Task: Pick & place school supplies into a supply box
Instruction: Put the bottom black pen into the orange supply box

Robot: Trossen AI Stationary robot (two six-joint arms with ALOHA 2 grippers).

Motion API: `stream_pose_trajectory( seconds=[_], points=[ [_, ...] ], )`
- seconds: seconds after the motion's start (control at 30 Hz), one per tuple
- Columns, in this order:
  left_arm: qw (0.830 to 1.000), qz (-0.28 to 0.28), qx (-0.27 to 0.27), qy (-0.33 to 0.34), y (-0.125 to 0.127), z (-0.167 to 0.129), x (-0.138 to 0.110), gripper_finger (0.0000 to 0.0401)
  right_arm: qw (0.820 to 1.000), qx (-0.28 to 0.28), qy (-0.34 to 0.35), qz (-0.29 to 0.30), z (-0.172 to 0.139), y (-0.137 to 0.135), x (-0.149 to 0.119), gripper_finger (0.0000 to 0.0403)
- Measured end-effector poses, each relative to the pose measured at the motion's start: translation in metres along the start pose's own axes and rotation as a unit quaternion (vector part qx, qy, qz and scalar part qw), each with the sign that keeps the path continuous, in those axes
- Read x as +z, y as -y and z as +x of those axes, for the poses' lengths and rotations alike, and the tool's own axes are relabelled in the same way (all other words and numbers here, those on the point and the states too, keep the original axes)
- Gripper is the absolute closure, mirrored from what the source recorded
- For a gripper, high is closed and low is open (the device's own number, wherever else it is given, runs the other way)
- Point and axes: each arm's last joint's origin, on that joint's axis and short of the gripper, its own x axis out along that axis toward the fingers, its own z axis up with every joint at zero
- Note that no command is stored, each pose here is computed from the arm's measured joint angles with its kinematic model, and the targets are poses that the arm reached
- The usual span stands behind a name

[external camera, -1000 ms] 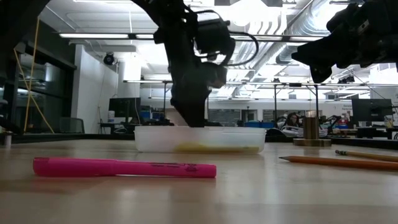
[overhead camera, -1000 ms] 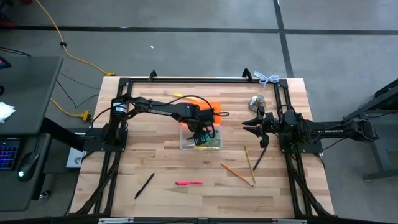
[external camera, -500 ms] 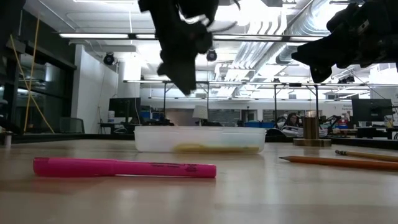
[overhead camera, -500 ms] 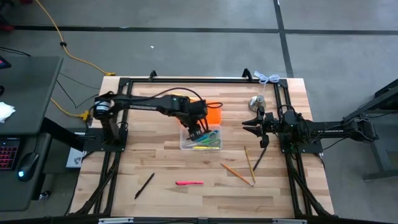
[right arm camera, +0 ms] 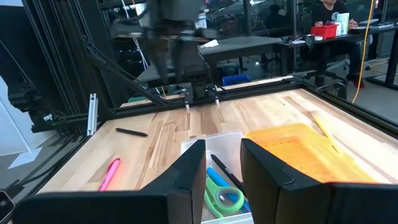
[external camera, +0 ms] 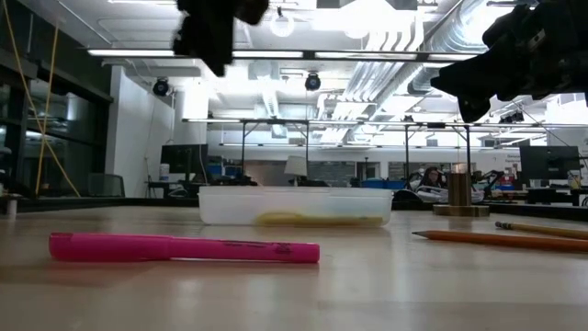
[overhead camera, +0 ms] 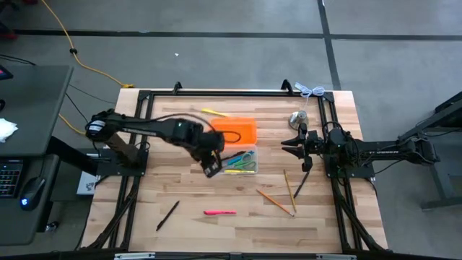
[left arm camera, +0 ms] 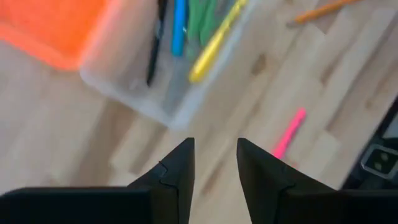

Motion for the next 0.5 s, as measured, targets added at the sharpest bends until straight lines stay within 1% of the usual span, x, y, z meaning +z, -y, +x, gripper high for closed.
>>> stream_pose_trajectory(
  seconds=[0.07,0.27,0.5],
  points=[
    [1.000,-0.013,0.002,-0.019,0.009,0.000,-0.012,0.0259,1.000,0.000,0.000,0.000,0.000,0.000,0.000,0.0324],
    [0.996,-0.049,0.034,-0.070,0.032,-0.001,-0.050,0.0259,1.000,0.001,0.002,0.001,0.000,0.000,0.000,0.0324],
    [0.994,-0.064,0.080,-0.044,0.060,-0.006,-0.096,0.0256,1.000,0.001,0.002,0.003,0.000,0.000,0.000,0.0324]
  ],
)
